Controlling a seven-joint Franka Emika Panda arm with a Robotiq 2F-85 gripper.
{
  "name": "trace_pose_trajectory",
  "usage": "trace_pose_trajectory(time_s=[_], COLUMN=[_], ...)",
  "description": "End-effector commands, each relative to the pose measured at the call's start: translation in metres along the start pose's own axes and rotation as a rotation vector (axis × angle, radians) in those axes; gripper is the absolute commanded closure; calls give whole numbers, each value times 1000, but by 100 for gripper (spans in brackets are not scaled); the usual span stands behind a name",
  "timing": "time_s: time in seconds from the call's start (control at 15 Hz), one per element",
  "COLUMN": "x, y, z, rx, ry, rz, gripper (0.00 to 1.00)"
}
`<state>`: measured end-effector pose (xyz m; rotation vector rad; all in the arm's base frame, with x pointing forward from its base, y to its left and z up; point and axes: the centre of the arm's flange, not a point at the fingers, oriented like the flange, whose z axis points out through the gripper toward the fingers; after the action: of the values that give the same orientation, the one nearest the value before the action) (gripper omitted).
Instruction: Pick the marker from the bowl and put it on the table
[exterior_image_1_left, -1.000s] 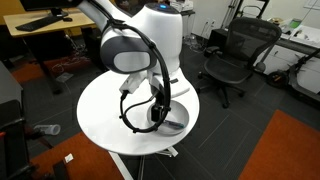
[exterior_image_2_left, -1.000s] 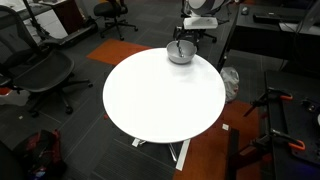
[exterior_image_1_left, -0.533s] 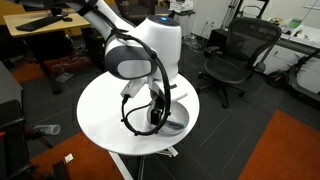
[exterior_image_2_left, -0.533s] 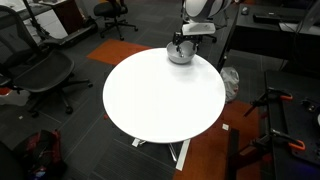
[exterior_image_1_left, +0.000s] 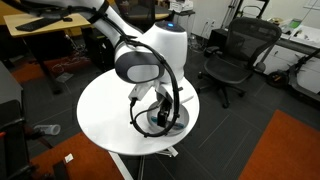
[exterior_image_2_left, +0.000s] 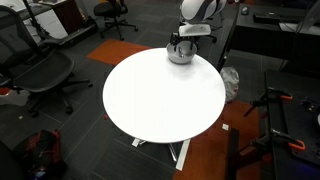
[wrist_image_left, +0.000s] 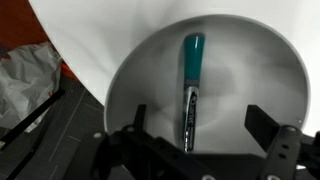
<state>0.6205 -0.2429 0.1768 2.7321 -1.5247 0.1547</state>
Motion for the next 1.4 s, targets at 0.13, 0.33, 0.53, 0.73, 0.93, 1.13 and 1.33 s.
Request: trace_pose_trajectory(time_s=[0.13, 0.33, 0.53, 0.73, 0.93, 1.13, 1.33], x=[22, 27, 30, 32, 34, 33, 21], y=[-10, -12, -14, -14, -14, -13, -8], z=[12, 18, 21, 23, 24, 22, 9], rx=[-16, -26, -33, -36, -38, -40, -37], ry=[-30, -40, -46, -50, -51, -52, -40], rz=[6, 5, 3, 4, 6, 7, 13], gripper=[0, 23, 44, 66, 88, 96, 95])
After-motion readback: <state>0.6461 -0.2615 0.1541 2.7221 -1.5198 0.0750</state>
